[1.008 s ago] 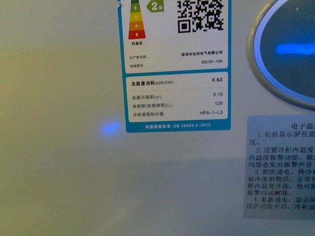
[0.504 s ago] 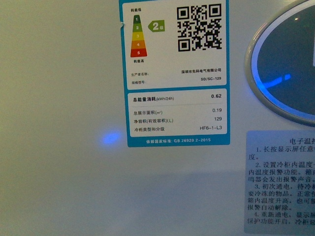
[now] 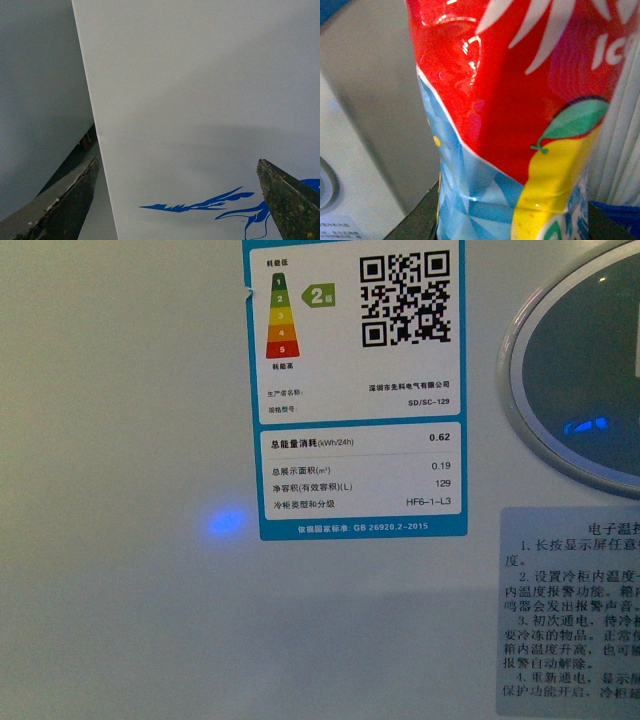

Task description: Put drink in fridge

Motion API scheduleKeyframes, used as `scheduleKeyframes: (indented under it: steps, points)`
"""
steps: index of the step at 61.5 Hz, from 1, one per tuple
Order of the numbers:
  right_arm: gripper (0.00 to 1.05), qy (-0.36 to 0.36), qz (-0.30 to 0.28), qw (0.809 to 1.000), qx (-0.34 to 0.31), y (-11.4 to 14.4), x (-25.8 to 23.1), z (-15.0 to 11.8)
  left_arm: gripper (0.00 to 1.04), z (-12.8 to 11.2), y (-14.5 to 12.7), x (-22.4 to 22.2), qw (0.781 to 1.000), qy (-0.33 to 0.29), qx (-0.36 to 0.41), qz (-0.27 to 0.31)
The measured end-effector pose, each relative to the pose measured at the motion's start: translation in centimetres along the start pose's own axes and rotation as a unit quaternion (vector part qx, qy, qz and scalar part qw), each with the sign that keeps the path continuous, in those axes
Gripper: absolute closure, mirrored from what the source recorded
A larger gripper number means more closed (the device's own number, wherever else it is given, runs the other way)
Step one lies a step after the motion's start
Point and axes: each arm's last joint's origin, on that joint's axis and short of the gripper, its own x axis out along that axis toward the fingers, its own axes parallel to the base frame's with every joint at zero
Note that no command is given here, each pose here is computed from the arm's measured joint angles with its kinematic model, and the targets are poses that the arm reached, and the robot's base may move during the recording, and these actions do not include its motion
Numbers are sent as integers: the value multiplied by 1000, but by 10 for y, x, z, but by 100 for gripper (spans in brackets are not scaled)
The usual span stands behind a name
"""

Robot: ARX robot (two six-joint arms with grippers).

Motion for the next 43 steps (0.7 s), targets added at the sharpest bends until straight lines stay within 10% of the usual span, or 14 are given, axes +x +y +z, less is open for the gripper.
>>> scheduleKeyframes:
  steps: [43]
  points:
    - [64, -6, -38, 999, -8, -10, -2, -18, 8, 0, 0, 0, 1000, 0, 0, 0]
